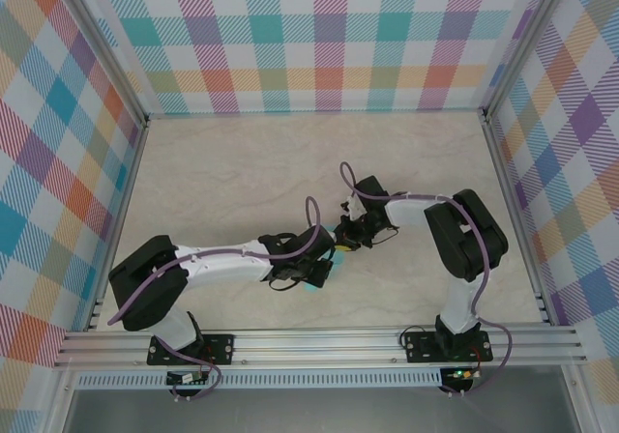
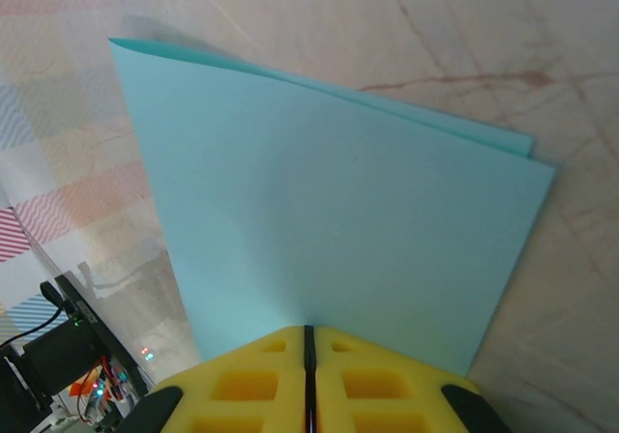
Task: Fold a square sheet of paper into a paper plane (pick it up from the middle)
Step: Perform the third fold on the triangle at the bottom-center of the table.
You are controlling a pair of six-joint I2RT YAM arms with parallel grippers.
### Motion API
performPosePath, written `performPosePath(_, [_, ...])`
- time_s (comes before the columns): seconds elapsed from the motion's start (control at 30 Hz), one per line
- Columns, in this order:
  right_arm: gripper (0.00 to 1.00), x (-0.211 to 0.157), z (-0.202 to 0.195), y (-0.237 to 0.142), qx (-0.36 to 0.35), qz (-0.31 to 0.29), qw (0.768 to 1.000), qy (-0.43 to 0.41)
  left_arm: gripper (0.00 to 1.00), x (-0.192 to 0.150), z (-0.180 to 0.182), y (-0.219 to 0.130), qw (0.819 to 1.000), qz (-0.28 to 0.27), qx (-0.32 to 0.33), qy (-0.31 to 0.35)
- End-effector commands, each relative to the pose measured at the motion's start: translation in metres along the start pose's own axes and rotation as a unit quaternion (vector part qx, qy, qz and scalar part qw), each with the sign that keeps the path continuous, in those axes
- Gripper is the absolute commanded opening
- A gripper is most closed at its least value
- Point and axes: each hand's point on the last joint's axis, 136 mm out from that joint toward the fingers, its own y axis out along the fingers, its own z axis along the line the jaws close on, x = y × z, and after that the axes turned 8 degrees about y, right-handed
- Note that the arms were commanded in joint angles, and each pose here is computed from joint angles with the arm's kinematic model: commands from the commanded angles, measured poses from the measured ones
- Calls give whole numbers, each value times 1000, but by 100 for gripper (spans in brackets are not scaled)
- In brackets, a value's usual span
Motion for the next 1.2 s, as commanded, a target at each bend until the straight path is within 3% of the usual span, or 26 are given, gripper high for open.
performPosePath(0.0, [9, -3, -22, 11, -47, 9, 999, -6, 0, 4, 5, -2, 1000, -4, -11, -4])
performPosePath(1.17, [10, -3, -27, 10, -64, 4, 998, 3, 0, 13, 44, 16, 998, 19, 55, -4])
